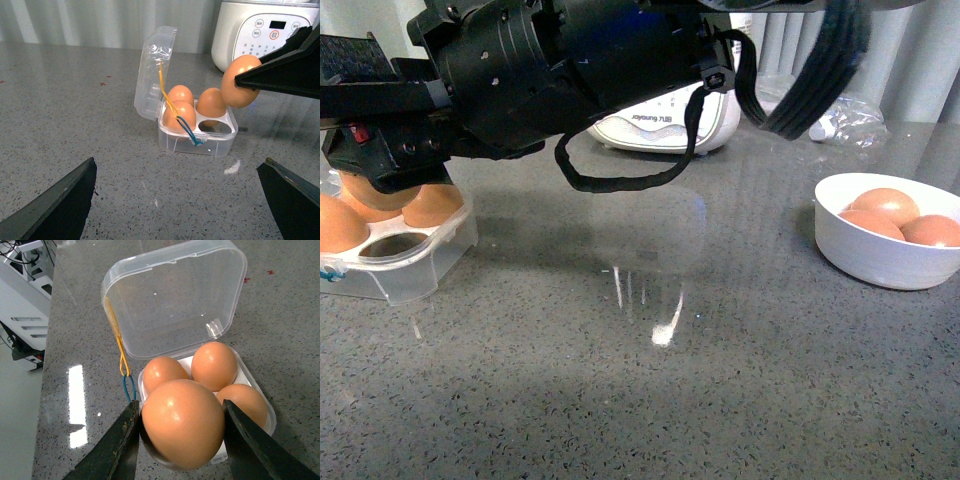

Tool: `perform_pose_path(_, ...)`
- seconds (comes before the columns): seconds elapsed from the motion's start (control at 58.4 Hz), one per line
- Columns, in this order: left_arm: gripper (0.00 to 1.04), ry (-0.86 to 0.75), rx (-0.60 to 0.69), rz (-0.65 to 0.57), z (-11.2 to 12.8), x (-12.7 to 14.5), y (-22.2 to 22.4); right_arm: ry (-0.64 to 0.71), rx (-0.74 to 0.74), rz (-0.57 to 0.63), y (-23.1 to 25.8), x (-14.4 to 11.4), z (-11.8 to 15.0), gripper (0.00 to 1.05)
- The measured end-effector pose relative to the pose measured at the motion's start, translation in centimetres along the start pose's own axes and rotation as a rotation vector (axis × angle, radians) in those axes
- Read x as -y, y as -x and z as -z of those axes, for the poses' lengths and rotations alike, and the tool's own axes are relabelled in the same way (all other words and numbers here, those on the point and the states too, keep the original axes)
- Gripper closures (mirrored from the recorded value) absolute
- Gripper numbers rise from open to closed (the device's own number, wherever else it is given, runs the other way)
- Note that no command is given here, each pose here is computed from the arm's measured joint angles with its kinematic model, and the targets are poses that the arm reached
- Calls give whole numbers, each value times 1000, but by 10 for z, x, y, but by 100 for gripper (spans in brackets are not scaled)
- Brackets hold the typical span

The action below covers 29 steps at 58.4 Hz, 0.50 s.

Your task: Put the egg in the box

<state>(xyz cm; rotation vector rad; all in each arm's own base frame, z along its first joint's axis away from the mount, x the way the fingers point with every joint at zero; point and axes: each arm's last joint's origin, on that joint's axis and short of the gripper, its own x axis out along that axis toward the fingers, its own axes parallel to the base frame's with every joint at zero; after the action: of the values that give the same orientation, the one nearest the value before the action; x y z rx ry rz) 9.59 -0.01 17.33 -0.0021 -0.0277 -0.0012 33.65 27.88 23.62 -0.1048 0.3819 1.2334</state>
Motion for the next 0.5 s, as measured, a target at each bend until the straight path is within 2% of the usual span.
perform_pose_path(0.497,7,0,0,0,0,0,0,26,-38,-4,-17,-3,5,64)
